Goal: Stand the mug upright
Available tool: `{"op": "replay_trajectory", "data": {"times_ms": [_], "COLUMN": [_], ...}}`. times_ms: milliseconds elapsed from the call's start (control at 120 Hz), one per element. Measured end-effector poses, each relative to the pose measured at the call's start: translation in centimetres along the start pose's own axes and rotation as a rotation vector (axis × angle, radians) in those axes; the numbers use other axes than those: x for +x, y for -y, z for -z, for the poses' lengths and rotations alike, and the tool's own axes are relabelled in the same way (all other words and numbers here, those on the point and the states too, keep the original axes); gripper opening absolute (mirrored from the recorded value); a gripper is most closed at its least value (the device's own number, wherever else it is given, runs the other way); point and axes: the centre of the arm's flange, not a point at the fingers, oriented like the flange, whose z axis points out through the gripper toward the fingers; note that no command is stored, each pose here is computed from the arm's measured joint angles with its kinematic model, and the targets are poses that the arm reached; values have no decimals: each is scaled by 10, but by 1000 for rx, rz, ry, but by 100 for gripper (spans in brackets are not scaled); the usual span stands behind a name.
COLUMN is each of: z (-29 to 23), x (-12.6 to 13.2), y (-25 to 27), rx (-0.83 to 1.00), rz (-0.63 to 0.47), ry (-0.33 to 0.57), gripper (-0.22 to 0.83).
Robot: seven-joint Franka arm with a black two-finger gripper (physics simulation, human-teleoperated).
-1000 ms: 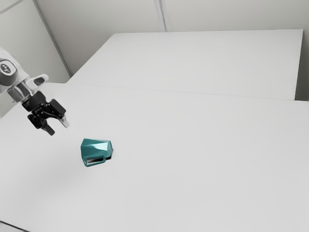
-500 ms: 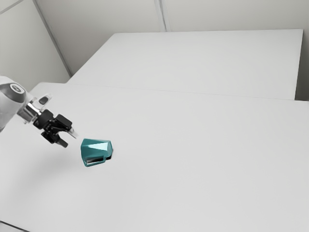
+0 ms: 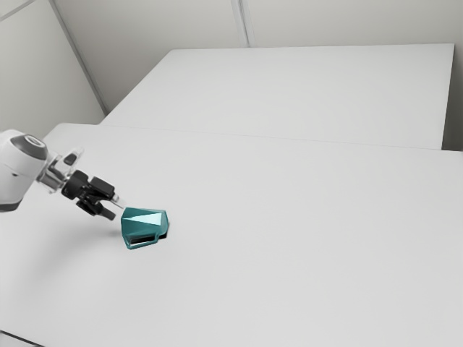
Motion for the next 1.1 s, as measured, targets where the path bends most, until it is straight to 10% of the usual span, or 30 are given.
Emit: {"op": "replay_trajectory", "data": {"times_ms": [567,775,1100], "z": [-44,-45,-45], "x": [4,6,24], "y": [3,1,-35], "rx": [-102,-91,-71], "rz": [-64,-90,-174], "ry": [-46,-59,-59], "gripper": [61,15,-7]}}
